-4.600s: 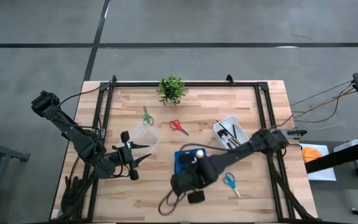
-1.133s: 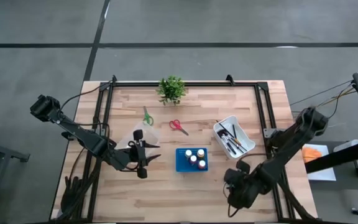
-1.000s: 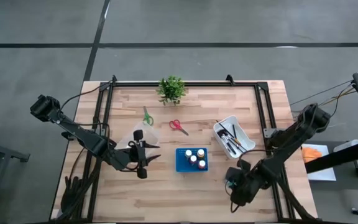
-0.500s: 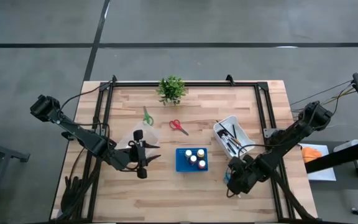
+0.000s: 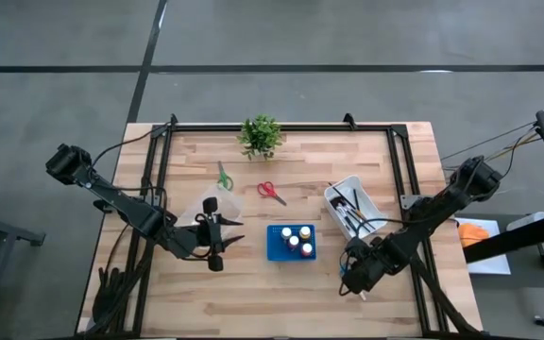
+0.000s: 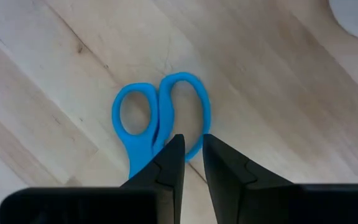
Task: Pick & Place Paint Supplies
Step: Put the blue scissors in the transparent bin
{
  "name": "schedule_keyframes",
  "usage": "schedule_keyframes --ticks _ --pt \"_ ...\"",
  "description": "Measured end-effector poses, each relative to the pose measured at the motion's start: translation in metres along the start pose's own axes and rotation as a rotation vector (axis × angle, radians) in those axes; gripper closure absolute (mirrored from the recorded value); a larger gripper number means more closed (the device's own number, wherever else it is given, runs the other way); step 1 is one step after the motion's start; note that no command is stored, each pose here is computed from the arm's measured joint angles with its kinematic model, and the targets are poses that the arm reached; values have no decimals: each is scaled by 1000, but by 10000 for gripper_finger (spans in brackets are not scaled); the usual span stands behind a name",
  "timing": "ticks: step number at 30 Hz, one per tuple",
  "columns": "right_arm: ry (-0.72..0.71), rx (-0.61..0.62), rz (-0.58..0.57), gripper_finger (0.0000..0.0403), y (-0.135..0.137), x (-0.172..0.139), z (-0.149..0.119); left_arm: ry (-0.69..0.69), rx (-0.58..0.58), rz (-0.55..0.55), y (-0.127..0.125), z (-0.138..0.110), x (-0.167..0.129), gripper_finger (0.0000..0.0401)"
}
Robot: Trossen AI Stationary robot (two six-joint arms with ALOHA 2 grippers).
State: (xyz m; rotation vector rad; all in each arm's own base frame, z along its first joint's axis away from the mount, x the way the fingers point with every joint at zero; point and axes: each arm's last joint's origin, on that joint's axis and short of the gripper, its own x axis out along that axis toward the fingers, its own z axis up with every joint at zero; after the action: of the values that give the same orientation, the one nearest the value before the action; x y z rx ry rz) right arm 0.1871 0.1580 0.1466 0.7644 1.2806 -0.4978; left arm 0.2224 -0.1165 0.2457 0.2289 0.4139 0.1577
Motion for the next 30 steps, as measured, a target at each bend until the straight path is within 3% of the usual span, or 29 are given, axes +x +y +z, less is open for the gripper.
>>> schedule_keyframes --ticks 18,24,30 --pt "83 18 -64 346 7 25 -5 1 0 -8 0 0 0 249" --pt "116 -61 -102 386 17 27 -6 4 3 -10 0 -1 0 249" --pt "69 -164 -137 393 32 16 -7 10 6 -15 0 -1 0 249"
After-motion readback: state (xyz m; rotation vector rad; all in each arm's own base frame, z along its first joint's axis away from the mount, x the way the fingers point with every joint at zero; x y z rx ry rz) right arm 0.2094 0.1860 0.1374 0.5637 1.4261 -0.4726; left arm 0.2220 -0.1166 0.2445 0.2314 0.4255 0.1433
